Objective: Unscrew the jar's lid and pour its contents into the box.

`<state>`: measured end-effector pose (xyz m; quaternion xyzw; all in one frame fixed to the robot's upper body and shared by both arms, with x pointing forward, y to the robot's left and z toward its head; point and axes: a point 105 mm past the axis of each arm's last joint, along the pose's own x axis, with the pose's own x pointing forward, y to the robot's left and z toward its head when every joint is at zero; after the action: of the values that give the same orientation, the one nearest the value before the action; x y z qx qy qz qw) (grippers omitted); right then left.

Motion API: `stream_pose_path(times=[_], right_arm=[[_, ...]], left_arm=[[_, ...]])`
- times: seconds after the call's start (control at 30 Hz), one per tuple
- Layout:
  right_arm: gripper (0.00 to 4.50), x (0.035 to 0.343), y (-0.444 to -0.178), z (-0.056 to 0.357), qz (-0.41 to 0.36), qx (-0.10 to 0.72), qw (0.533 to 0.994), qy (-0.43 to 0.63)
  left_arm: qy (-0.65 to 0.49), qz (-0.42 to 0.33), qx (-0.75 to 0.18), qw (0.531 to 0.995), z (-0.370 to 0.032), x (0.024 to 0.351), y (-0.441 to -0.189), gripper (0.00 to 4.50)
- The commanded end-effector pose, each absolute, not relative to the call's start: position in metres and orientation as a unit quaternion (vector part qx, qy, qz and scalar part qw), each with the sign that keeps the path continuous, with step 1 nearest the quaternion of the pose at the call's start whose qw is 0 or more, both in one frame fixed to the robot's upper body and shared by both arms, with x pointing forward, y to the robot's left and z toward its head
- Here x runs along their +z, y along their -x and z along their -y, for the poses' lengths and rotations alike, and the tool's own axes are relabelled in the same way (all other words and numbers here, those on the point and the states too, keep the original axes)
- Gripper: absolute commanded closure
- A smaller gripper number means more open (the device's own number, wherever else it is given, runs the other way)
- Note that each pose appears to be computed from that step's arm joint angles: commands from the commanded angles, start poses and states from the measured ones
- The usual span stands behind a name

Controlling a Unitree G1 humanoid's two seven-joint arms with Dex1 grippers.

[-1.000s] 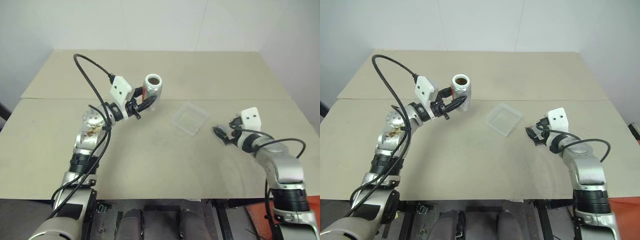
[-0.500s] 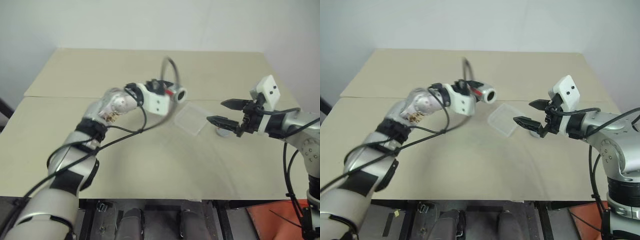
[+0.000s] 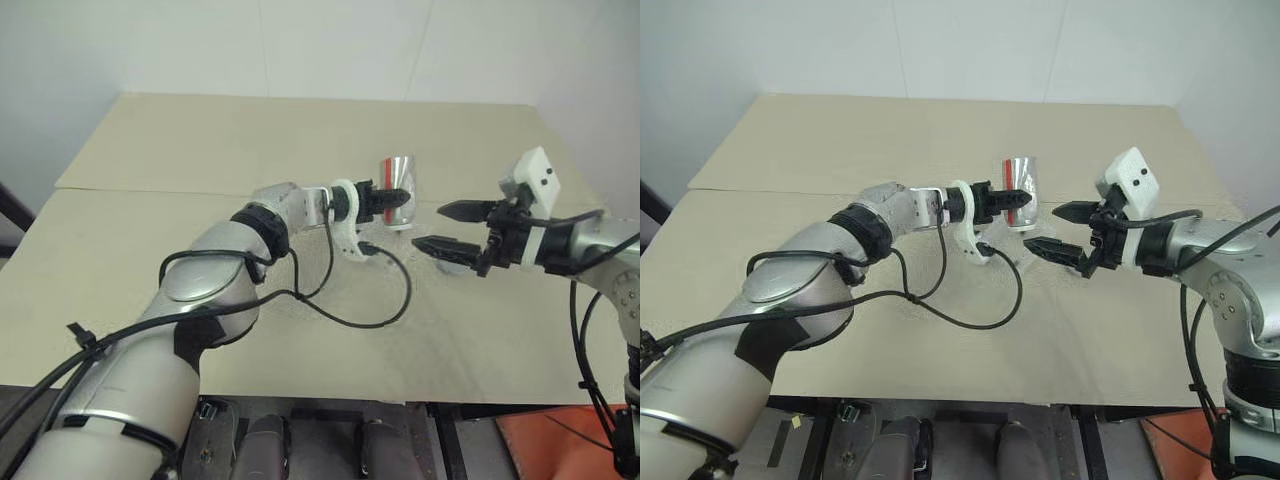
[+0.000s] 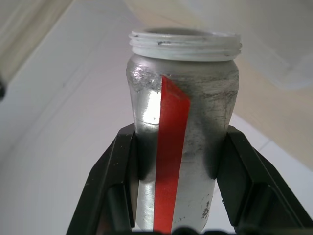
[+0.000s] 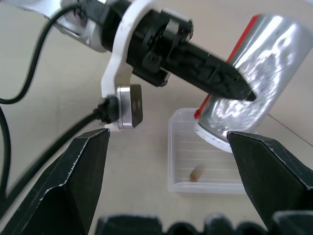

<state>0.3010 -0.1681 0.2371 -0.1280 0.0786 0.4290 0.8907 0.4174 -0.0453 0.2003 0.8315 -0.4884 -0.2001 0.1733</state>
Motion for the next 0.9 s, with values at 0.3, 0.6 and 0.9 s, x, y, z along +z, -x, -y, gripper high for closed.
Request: stream_pose_path(times=[0.3,0.6,0.9], right_arm=[[0.05,0.25,-0.295,0.166,-0.045,0.423,0.895,0.134],[0.05,0.248,-0.298,0.165,-0.047,0.428,0.893,0.132],[0.05,0.25,-0.293,0.159,-0.03,0.451,0.884,0.123]], left_arm=[[-0.828,0.496,-0.162,0.203,0.044,0.227,-0.422,2.65],[-0.736,0.414,-0.183,0.503,0.009,0.257,-0.436,2.65],[-0.425,0.276,-0.248,0.826,-0.057,0.252,-0.443,2.65]])
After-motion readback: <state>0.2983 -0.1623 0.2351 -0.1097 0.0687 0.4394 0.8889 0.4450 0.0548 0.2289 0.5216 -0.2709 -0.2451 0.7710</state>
